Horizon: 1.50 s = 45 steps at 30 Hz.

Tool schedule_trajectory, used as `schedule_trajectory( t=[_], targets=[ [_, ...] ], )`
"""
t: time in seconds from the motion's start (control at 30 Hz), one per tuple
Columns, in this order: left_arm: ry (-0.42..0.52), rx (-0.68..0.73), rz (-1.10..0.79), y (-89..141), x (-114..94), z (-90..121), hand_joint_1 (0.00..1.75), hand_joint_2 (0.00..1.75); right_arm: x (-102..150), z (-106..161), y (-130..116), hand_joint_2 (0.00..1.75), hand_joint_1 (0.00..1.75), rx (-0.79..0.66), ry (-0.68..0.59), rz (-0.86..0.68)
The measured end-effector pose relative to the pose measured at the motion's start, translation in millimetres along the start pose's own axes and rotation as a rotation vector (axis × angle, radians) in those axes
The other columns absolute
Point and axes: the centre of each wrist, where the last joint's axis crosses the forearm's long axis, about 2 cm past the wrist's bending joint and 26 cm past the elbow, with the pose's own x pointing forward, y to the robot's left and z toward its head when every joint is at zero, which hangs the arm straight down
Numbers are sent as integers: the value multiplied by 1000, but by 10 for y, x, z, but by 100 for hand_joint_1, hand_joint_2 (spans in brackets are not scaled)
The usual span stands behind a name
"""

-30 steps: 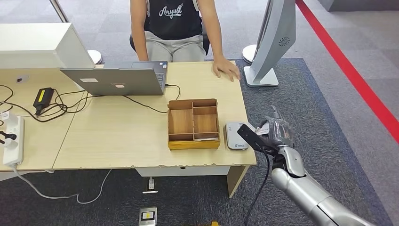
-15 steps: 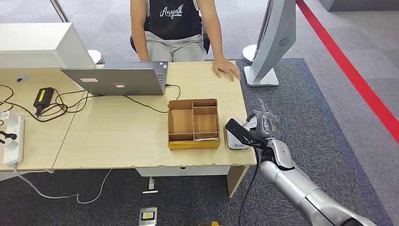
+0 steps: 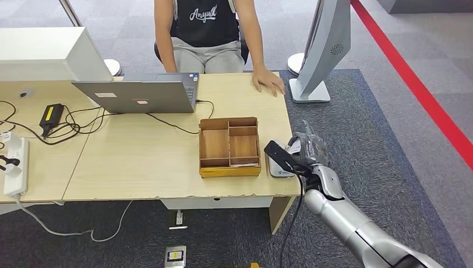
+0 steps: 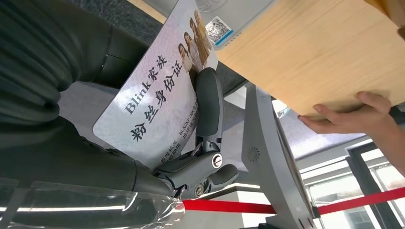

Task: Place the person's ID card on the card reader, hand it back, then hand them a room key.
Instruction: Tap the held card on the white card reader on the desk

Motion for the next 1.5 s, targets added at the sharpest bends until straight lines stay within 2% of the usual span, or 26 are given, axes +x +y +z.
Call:
schedule_trajectory(
  t=[0.53, 1.5],
  targets=[
    [0, -2, -14, -7, -3, 3, 0, 0, -249, 115, 248, 175, 175, 104, 92, 30],
    [3, -3, -18, -10, -3, 4, 0, 0, -271, 116, 323, 175, 175, 139, 123, 47]
  ],
)
